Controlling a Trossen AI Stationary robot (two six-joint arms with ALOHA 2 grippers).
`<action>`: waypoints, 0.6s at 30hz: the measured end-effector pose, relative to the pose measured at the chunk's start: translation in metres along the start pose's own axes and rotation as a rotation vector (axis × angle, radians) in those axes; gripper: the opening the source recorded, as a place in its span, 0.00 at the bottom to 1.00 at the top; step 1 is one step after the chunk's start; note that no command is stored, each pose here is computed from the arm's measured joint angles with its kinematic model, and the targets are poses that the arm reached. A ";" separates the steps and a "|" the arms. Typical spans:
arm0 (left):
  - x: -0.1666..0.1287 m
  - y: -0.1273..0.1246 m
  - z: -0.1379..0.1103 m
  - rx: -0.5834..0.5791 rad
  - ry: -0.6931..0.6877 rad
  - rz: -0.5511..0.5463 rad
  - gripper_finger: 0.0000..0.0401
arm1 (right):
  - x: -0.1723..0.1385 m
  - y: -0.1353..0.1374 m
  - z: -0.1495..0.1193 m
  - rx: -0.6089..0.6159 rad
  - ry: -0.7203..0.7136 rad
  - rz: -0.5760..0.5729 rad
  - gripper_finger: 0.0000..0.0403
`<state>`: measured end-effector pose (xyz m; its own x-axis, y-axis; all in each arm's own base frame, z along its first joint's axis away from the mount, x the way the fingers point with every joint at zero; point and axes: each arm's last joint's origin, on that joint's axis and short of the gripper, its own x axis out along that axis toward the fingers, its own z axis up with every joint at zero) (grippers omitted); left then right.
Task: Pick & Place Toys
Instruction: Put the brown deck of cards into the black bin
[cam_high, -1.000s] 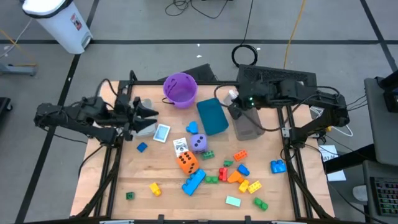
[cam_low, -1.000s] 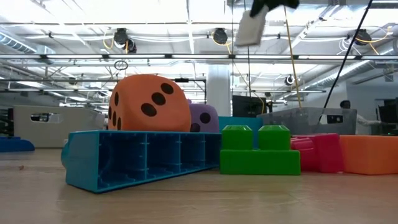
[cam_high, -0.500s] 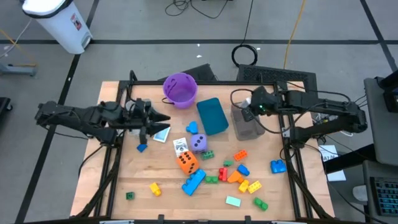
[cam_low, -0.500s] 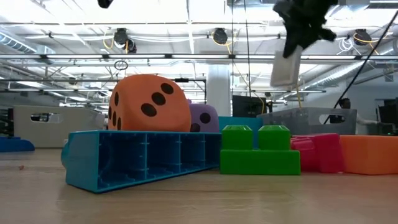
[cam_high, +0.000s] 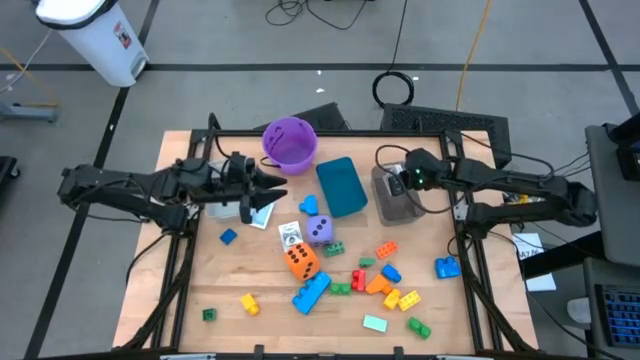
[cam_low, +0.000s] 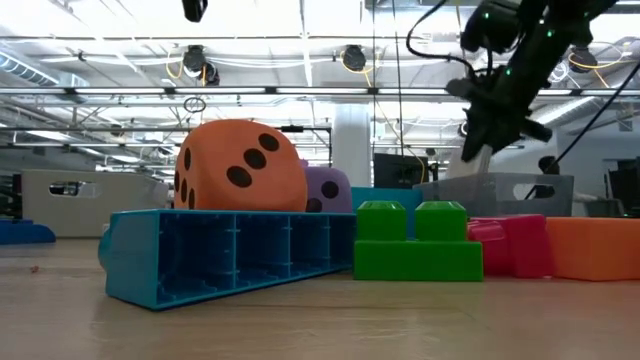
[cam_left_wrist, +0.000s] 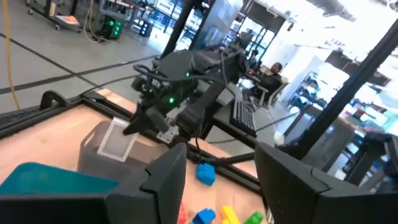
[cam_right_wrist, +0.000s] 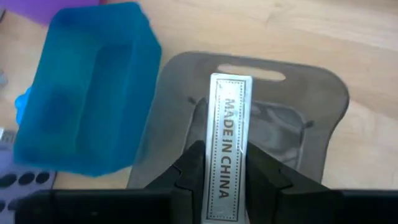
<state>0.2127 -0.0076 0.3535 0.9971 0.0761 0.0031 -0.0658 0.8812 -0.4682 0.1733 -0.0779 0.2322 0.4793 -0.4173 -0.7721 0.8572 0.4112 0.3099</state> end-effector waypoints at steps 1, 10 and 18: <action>0.000 0.001 0.000 -0.005 -0.002 0.003 0.50 | 0.002 -0.002 0.000 0.009 -0.006 -0.003 0.18; 0.001 0.006 0.003 -0.009 -0.011 0.026 0.50 | 0.019 -0.016 -0.002 0.056 -0.024 0.023 0.17; 0.001 0.006 0.003 -0.016 -0.013 0.029 0.50 | 0.027 -0.020 -0.009 0.088 -0.044 0.044 0.17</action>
<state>0.2127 -0.0005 0.3533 0.9941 0.1081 0.0006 -0.0945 0.8710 -0.4821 0.1679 -0.0906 0.2002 0.5233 -0.4361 -0.7321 0.8472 0.3584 0.3921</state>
